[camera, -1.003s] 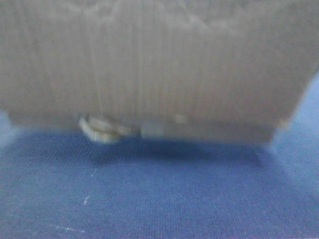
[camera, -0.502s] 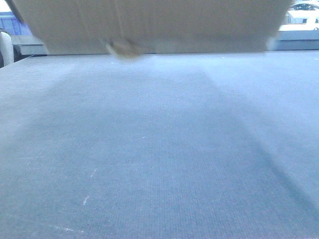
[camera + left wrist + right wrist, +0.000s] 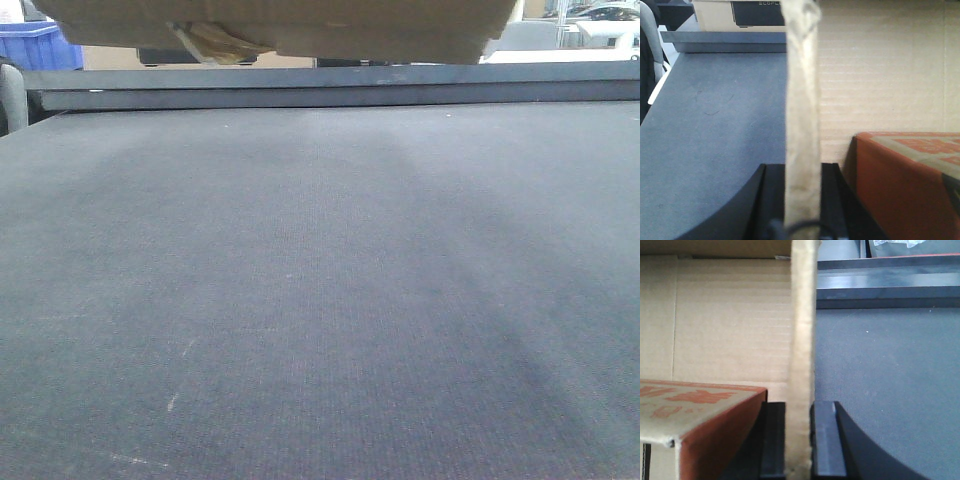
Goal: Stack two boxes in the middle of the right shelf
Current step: 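Lift the two stacked boxes off the table with both grippers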
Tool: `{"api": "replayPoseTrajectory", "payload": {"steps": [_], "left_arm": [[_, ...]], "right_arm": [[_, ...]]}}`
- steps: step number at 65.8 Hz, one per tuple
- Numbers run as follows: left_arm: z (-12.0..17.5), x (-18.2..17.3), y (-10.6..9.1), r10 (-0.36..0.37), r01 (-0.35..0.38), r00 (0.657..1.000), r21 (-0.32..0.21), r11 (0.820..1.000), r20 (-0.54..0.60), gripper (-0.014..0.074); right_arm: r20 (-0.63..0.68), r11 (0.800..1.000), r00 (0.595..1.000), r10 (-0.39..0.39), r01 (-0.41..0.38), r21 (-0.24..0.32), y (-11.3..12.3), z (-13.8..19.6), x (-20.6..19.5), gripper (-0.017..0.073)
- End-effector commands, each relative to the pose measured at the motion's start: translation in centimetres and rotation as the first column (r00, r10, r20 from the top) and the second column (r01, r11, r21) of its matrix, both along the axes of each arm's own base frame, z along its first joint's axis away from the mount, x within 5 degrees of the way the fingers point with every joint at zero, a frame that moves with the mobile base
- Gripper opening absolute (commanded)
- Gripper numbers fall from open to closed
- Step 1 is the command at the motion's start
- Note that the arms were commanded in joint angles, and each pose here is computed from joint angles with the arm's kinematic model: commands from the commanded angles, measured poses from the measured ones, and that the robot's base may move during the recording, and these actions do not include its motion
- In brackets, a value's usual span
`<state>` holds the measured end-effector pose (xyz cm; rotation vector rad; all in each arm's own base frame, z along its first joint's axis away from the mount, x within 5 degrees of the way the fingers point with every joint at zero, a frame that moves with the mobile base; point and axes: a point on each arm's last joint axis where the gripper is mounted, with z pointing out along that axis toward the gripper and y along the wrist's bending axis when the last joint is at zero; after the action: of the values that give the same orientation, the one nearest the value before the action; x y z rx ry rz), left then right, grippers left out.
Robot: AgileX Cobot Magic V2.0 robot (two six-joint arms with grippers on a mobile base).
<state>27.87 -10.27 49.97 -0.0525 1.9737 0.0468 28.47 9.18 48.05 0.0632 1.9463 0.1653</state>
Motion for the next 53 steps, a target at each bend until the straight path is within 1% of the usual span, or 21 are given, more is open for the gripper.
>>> {"api": "replayPoseTrajectory", "payload": {"steps": [1,15,26,36,53], "left_arm": [[1.08,-0.62,0.24,-0.009,0.01,0.999,-0.03,0.999,0.048,-0.0111],[0.72,-0.76,-0.07,-0.026,0.027,1.0,-0.075,0.997,0.007,-0.0111],[0.59,-0.79,0.0,0.0,-0.001,1.0,-0.127,0.992,-0.007,-0.0111],[0.47,-0.82,0.13,0.01,-0.013,1.0,-0.125,0.992,-0.021,-0.0111],[0.53,-0.8,0.1,0.007,-0.009,1.0,-0.126,0.992,-0.015,-0.0111]], "right_arm": [[0.096,1.0,0.995,0.0,-0.001,0.011,-0.43,1.66,-0.55,-0.0154],[0.063,1.0,0.998,-0.016,0.015,0.001,-0.59,1.36,-0.63,-0.0154],[0.046,0.999,0.999,-0.029,0.029,-0.013,-0.75,1.21,-0.67,-0.0154],[0.037,0.999,0.999,-0.039,0.04,-0.027,-0.88,1.12,-0.69,-0.0154],[0.042,0.999,0.998,-0.036,0.037,-0.025,-0.86,1.17,-0.68,-0.0154]]}}
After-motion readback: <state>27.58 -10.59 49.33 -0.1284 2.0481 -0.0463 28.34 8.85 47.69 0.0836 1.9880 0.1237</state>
